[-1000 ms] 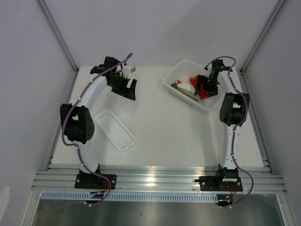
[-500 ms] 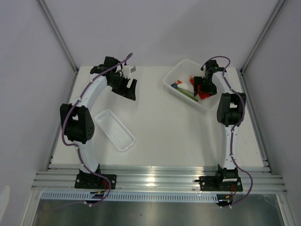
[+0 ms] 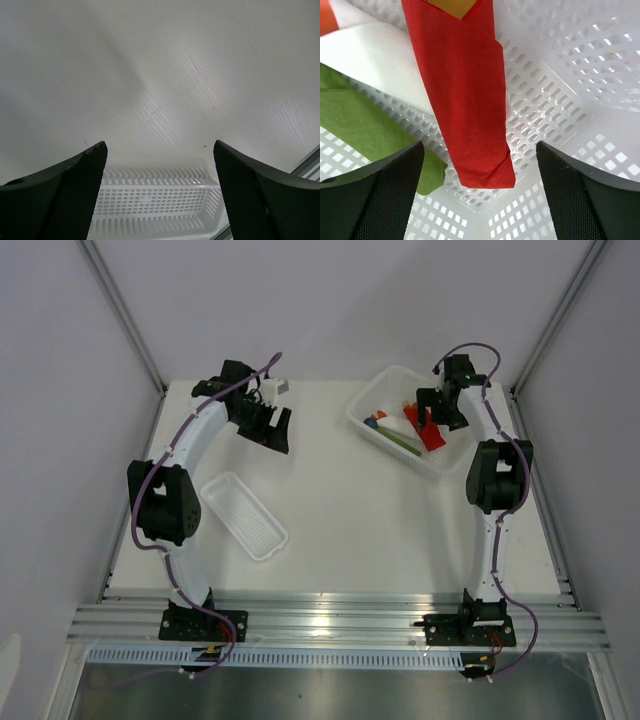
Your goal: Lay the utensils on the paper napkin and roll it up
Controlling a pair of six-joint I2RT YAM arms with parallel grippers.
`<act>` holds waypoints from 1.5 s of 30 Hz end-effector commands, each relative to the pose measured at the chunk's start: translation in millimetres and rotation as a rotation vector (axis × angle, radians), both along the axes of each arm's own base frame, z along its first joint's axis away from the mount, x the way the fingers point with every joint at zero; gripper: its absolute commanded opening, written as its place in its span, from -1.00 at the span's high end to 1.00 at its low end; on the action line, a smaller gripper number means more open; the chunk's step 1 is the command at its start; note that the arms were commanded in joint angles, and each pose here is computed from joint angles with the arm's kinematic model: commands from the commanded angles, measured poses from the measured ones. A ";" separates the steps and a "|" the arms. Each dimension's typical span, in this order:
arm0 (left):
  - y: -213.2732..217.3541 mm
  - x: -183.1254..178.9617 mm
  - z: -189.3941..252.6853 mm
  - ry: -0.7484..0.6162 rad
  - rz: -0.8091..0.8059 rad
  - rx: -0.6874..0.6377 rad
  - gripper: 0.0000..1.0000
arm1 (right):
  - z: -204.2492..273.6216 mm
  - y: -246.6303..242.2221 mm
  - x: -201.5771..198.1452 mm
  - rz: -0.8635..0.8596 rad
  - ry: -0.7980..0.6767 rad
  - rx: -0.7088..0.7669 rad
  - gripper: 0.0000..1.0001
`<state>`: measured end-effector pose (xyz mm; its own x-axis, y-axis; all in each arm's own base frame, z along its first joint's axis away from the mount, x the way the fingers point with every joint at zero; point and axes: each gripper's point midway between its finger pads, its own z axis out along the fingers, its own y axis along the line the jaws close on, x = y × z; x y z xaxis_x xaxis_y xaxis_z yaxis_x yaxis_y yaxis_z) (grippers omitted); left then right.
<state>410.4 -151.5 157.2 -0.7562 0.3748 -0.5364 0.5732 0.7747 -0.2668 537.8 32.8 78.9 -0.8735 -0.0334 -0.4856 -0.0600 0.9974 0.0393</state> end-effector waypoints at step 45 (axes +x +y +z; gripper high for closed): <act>-2.4 -0.8 23.4 -0.043 -0.016 -0.037 -0.78 | -25.3 -22.4 -1.9 -0.199 -0.029 -0.031 1.00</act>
